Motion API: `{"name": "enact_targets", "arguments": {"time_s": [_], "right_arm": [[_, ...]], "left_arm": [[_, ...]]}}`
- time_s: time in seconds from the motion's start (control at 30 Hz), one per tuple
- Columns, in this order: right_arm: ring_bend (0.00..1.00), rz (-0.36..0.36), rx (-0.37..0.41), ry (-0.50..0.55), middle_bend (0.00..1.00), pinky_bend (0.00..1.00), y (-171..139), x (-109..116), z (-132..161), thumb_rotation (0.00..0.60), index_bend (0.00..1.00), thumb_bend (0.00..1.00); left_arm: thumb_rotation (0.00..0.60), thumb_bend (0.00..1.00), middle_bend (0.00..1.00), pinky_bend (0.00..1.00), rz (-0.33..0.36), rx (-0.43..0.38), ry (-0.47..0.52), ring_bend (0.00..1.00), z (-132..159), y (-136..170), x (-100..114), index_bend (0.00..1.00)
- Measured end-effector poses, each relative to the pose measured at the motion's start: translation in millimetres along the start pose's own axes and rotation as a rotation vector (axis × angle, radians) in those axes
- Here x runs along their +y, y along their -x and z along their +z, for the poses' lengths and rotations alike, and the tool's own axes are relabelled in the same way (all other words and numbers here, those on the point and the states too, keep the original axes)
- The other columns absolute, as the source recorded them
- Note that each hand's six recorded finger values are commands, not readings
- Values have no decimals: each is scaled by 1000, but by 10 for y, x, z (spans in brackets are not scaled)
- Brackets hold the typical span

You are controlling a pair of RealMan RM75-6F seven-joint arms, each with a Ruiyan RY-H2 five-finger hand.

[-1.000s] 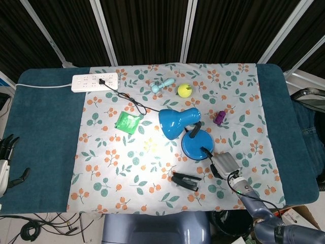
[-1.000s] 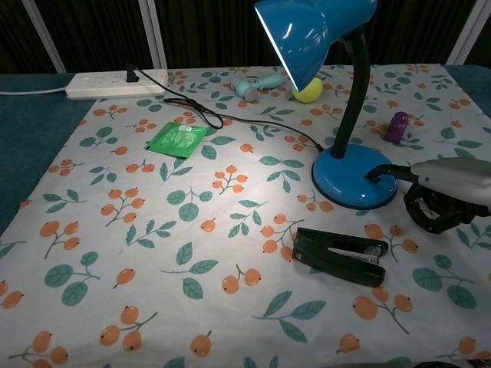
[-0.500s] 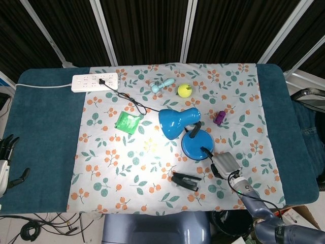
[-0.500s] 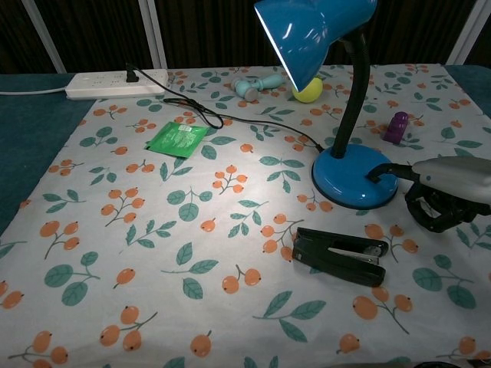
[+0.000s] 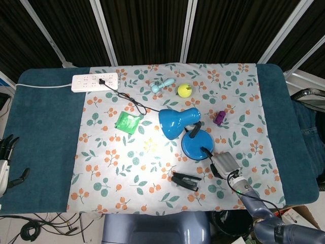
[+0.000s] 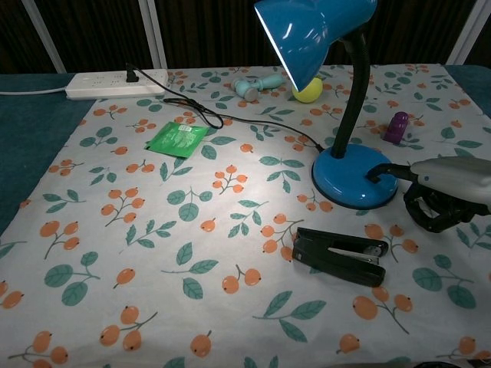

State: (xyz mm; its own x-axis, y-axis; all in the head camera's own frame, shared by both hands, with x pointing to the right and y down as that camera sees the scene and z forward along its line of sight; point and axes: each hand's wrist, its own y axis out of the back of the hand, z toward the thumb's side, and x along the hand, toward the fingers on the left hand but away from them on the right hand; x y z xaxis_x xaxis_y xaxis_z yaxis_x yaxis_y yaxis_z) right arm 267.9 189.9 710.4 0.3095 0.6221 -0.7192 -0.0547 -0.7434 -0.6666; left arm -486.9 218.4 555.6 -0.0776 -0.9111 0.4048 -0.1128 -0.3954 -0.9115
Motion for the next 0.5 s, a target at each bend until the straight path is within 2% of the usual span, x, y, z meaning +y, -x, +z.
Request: {"name": "enact_targets", "arguments": {"time_s": [0.3,0.5], "right_arm": [[752,5,-9,-3,669,616,-3,-5,-21,600,78,651],[753,10,-12,-9,669,616,5,-8,-32,600,162,650]], "left_arm": [[600,288,0,0,-2,3,-2,0,-2,0,-6,1],[600,288,0,0,-4,4,-2,0,-3,-2,-8,2]]}}
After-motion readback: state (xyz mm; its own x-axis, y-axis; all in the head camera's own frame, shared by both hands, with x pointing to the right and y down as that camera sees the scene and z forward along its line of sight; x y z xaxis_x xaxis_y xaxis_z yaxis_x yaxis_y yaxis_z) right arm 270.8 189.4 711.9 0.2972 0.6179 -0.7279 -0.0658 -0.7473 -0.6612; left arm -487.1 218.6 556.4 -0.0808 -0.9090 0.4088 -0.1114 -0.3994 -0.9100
